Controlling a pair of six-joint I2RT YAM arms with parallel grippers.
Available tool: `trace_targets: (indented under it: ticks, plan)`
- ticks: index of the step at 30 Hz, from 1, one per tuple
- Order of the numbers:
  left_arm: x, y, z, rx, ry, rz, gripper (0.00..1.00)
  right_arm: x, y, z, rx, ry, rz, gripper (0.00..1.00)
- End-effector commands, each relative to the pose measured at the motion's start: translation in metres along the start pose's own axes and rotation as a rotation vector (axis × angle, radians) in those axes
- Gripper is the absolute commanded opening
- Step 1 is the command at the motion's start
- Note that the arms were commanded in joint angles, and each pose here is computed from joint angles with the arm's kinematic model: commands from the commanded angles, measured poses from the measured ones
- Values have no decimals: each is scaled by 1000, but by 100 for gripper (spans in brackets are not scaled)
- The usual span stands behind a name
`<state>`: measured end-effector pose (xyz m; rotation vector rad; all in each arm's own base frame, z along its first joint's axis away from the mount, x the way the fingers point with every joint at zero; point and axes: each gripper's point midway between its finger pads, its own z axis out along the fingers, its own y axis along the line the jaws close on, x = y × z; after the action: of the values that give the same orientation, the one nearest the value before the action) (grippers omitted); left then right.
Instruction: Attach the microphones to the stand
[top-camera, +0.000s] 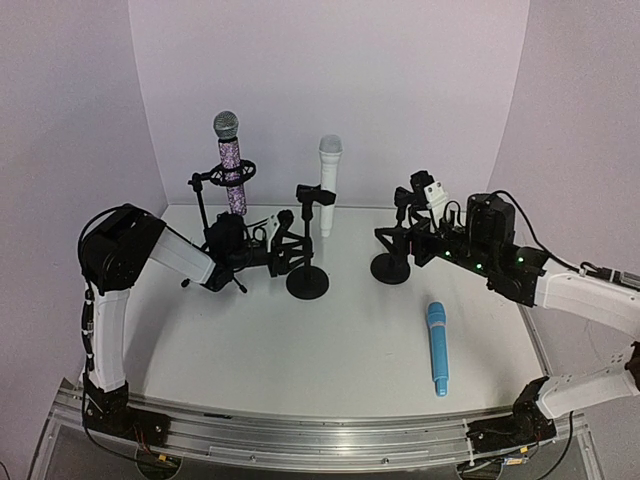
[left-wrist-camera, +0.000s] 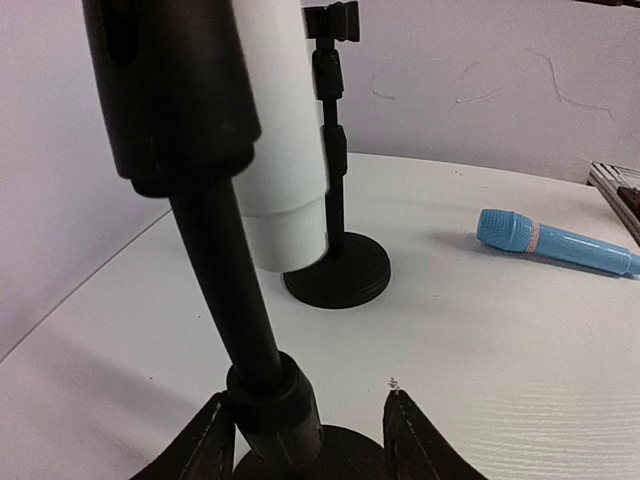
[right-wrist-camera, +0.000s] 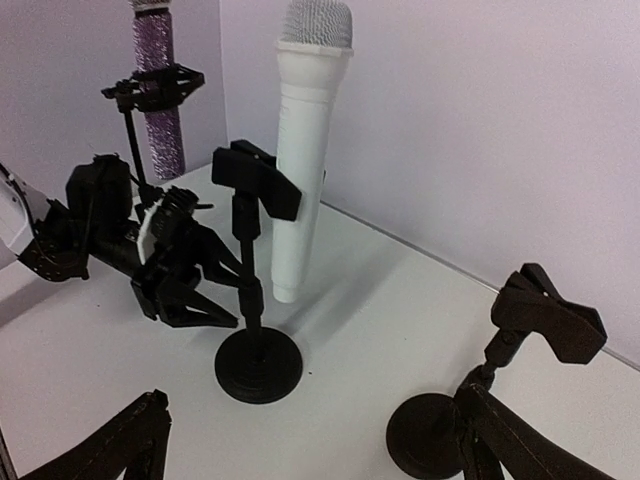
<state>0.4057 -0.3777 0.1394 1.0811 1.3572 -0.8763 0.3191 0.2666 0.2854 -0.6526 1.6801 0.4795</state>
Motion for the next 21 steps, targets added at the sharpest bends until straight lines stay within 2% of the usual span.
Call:
trace_targets:
  ticks: [1,6,8,14,17,21]
  plan:
    - [-23,7,-4,5,-61,49,54,-6,-27,5,96,9,73,96]
    - [-30,-5,-15,38,-62,65,61,31,-58,9,205,79,145,94]
    - [-29,-10,-19,49,-50,57,64,41,-68,13,232,70,172,92]
    - [-24,-22,-32,51,-16,35,70,58,-97,41,273,-75,211,86]
    - [-26,-32,-42,64,1,24,71,65,-103,58,277,-144,200,80]
    - [-25,-46,-54,85,31,-6,72,72,-116,75,327,-230,183,78]
